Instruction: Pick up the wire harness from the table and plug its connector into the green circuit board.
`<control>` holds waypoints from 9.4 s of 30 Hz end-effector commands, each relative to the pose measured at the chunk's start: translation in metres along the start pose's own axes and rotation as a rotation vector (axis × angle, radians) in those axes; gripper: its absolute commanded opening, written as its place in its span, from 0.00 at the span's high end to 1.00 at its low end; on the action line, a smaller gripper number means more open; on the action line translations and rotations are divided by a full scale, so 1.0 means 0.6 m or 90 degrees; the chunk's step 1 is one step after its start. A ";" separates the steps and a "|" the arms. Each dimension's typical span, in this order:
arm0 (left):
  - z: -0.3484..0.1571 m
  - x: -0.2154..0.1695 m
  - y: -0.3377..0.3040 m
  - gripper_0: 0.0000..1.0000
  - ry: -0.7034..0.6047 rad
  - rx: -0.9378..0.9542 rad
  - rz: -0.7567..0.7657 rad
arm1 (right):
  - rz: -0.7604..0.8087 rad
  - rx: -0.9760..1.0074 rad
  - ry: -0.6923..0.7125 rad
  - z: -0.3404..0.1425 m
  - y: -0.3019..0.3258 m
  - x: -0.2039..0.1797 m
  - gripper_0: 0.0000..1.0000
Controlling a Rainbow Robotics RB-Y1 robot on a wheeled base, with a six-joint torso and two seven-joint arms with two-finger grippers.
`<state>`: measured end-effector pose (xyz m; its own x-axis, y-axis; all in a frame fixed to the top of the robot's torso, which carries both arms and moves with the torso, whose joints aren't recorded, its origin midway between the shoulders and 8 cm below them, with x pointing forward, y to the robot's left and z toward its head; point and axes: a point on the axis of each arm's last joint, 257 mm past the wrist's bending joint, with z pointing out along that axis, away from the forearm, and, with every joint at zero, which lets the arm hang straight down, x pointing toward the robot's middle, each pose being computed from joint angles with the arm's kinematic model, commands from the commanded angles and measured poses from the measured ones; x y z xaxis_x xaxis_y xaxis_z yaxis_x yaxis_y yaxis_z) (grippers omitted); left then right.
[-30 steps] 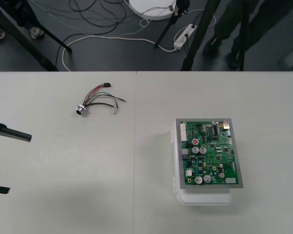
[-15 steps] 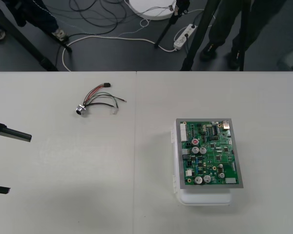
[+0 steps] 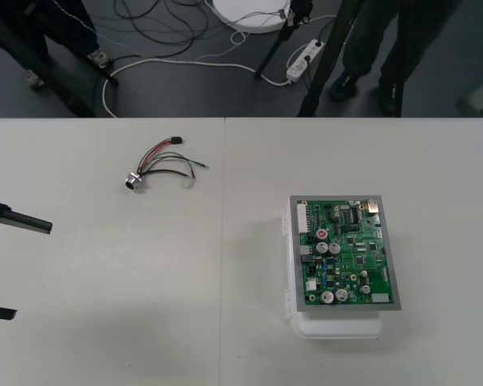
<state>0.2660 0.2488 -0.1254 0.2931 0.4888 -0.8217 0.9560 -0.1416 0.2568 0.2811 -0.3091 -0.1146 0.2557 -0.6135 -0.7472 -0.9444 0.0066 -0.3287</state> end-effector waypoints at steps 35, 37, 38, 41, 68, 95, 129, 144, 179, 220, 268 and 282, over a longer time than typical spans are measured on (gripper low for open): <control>-0.016 -0.007 0.022 0.00 0.011 -0.023 -0.014 | -0.019 -0.026 0.013 -0.006 0.012 0.004 0.00; -0.016 -0.007 0.022 0.00 0.011 -0.023 -0.014 | -0.019 -0.026 0.013 -0.006 0.012 0.004 0.00; -0.016 -0.007 0.022 0.00 0.011 -0.023 -0.014 | -0.019 -0.026 0.013 -0.006 0.012 0.004 0.00; -0.016 -0.007 0.022 0.00 0.011 -0.023 -0.014 | -0.019 -0.026 0.013 -0.006 0.012 0.004 0.00; 0.013 0.018 -0.003 0.00 -0.018 -0.018 -0.066 | 0.045 -0.041 -0.001 0.002 0.041 0.031 0.00; 0.061 0.079 0.126 0.00 0.144 -0.075 -0.164 | 0.140 0.058 -0.144 -0.016 0.045 0.008 0.00; 0.167 0.162 0.333 0.00 0.409 -0.286 -0.215 | 0.030 0.028 -0.359 0.039 -0.023 -0.014 0.00; 0.169 0.203 0.394 0.00 0.529 -0.369 -0.223 | 0.013 0.024 -0.359 0.082 -0.066 0.012 0.00; 0.162 0.334 0.476 0.00 0.582 -0.427 -0.443 | 0.007 0.039 -0.398 0.101 -0.074 -0.005 0.00; 0.157 0.386 0.511 0.15 0.567 -0.510 -0.478 | 0.047 0.032 -0.441 0.112 -0.080 -0.031 0.00; 0.237 0.268 0.559 1.00 0.362 -0.454 -0.423 | 0.013 -0.008 -0.436 0.122 -0.047 -0.042 0.00; 0.220 0.235 0.545 1.00 0.294 -0.472 -0.403 | 0.017 -0.004 -0.438 0.121 -0.050 -0.042 0.00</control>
<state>0.6205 0.1581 -0.2417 -0.5074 0.5532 -0.6607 0.6185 0.7677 0.1678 0.3140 -0.2351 -0.1416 0.2809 0.0215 -0.9595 -0.9596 0.0197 -0.2805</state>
